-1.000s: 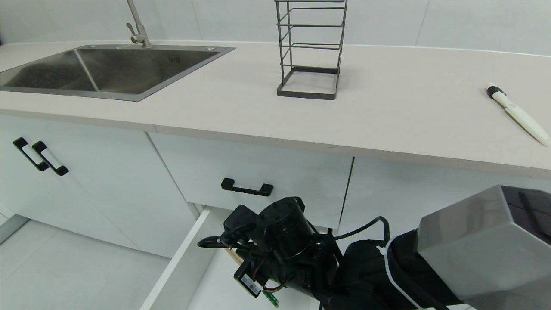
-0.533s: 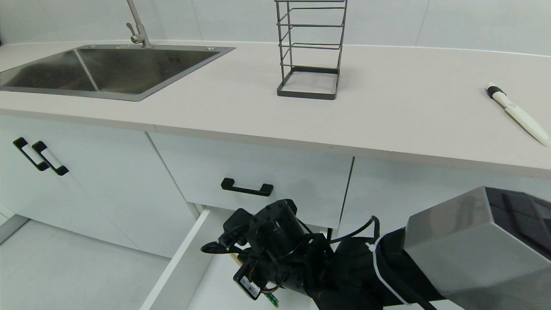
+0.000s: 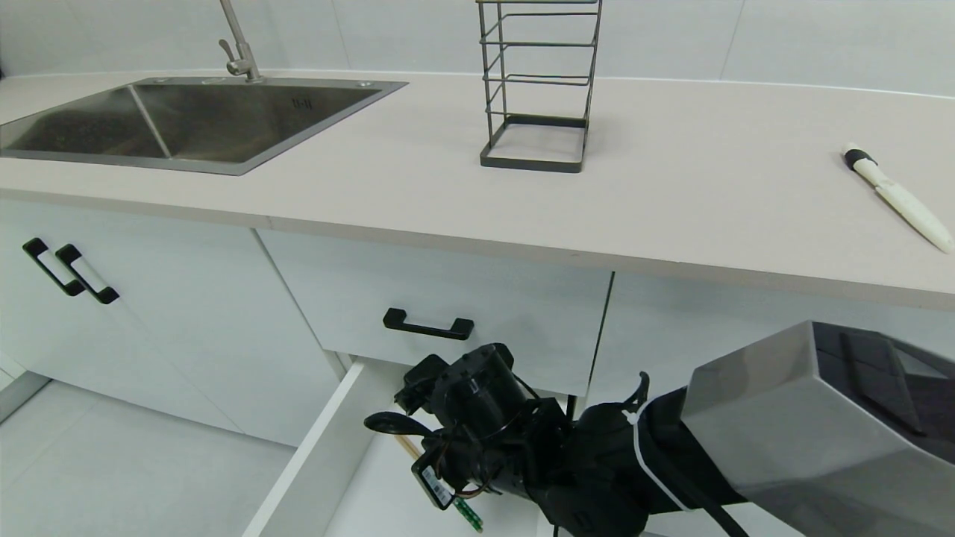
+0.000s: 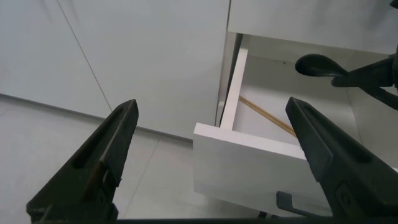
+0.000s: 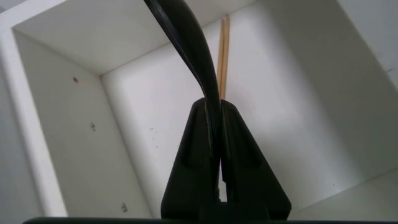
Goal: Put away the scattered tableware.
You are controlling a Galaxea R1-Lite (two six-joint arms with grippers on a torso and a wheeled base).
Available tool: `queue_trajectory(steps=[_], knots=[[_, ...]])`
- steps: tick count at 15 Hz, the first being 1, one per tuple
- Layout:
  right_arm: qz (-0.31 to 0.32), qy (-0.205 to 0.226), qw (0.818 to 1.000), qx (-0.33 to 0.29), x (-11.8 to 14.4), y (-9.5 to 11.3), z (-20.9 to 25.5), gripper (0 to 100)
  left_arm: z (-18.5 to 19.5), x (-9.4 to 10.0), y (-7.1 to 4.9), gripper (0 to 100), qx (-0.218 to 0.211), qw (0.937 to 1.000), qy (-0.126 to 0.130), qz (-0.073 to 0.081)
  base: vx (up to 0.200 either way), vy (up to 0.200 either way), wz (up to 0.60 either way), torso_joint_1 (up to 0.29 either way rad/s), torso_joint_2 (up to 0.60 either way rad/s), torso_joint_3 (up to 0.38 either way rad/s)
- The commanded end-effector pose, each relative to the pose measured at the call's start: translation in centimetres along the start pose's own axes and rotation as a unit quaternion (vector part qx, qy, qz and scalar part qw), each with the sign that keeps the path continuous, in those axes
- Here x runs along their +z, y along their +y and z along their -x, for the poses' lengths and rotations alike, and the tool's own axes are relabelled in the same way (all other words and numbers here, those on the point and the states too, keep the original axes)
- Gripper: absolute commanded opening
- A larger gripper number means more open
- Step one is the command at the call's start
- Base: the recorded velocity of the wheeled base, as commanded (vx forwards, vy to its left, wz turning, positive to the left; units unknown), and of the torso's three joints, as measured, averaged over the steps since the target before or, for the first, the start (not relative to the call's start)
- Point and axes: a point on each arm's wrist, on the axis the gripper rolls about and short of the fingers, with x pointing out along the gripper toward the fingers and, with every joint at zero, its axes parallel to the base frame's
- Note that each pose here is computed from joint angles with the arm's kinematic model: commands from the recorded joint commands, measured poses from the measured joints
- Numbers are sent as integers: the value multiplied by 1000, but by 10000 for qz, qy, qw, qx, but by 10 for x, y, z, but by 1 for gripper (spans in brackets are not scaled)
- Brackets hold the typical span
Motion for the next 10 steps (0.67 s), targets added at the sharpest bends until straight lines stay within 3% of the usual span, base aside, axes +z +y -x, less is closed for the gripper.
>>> queue_trajectory(steps=[1,3,7,10], knots=[[-13,17,10000,-32,-10,-2,-12,0,0,0,0,100,6,10000,-2,1,0,0,0,0,0,0],[53,-43,10000,-46,-10,-3,-14,0,0,0,0,100,6,10000,-2,1,0,0,0,0,0,0],[802,-56,9968,-36,-33,0,-40,0,0,0,0,100,-2,10000,-1,1,0,0,0,0,0,0],[811,-25,9967,-85,-36,-5,-48,0,0,0,0,100,-2,10000,-1,1,0,0,0,0,0,0]])
